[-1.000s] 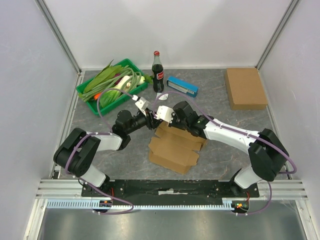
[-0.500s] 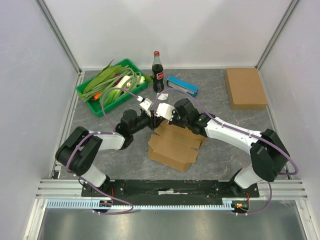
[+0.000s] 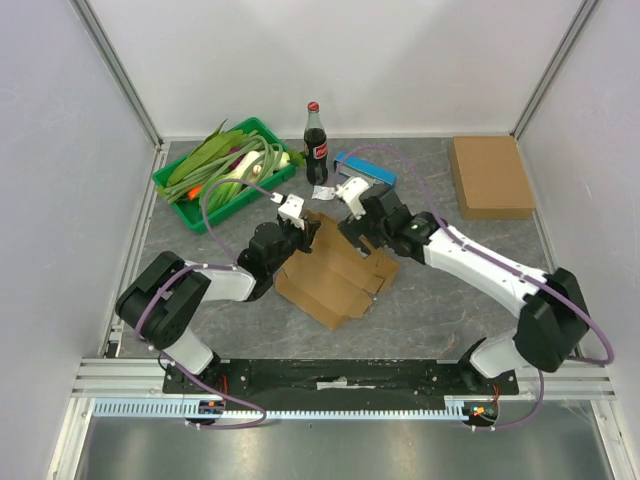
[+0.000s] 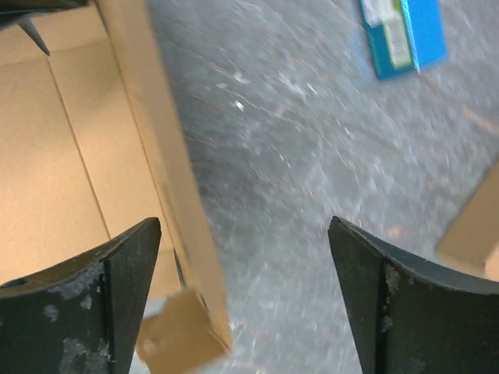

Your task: Fold the paper box

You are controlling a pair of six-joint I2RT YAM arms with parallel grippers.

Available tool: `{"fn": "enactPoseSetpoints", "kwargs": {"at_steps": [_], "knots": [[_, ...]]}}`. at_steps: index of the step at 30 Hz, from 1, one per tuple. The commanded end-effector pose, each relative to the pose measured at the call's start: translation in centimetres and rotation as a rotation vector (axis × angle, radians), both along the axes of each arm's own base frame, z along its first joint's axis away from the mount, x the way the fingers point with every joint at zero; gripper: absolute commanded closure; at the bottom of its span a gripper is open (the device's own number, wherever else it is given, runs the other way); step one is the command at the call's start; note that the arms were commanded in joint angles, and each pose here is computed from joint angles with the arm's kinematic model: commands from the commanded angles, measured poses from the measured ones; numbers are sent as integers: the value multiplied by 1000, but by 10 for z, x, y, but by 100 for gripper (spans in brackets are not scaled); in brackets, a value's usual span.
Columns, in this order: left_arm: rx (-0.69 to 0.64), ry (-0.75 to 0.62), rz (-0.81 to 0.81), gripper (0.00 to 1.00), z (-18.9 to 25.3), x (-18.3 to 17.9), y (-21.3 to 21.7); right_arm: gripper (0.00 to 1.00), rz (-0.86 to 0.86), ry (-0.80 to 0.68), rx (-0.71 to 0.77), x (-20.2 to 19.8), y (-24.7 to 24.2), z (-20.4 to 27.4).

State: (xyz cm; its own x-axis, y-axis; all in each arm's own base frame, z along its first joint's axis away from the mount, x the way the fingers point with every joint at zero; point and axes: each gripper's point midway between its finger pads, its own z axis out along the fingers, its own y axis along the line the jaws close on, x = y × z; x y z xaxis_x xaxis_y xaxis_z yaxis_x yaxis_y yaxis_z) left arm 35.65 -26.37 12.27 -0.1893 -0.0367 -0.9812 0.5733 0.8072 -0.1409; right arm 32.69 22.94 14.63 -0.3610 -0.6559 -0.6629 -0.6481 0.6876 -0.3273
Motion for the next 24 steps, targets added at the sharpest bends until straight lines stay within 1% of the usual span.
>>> {"fn": "enactPoseSetpoints", "kwargs": {"at_steps": [1,2,3,4,5,6,7,8,9,10,11,12,13,14,15,16,17,18,21,23,24], "knots": [[-82,-74,166,98,23,17,11,2,-429,56,266,-27,-39,69],[-85,-70,174,98,23,15,9,2,-463,101,285,-39,-44,70],[-86,-69,181,98,23,15,8,2,-453,152,389,-51,-34,82],[-86,-70,200,98,24,16,9,2,-523,213,520,-58,-24,86],[-84,-66,205,98,23,13,7,2,-555,237,679,-56,-9,99],[-84,-62,223,98,22,14,7,2,-536,315,844,-67,9,114],[-79,-56,261,98,20,16,12,2,-671,465,1020,-74,24,98],[-81,-47,270,98,18,15,11,2,-618,484,1251,-63,46,128],[-77,-37,281,98,16,15,11,2,-616,571,1376,-66,57,135],[-84,-37,297,98,17,16,14,4,-704,655,1455,-67,62,115],[-97,-34,298,98,18,14,12,7,-755,710,1615,-60,69,130],[-107,-35,303,98,18,13,13,8,-821,695,1652,-55,68,125],[-112,-35,320,98,19,14,15,10,-910,638,1686,-48,64,122],[-114,-32,326,98,18,13,15,19,-971,661,1753,-44,64,124],[-115,-34,347,98,19,13,17,22,-1011,654,1779,-41,65,121],[-116,-34,353,98,19,13,18,23,-1055,625,1810,-34,61,118],[-120,-34,356,98,19,12,17,23,-1117,653,1863,-30,60,116],[-120,-38,365,98,20,12,19,24,-1163,650,1863,-27,59,102],[-137,-51,379,98,24,8,21,27,-1252,644,1937,-15,56,92],[-143,-55,388,98,24,7,22,28,-1289,598,1955,-7,51,87],[-148,-55,402,98,23,6,25,28,-1327,607,1956,-4,52,79]]}}
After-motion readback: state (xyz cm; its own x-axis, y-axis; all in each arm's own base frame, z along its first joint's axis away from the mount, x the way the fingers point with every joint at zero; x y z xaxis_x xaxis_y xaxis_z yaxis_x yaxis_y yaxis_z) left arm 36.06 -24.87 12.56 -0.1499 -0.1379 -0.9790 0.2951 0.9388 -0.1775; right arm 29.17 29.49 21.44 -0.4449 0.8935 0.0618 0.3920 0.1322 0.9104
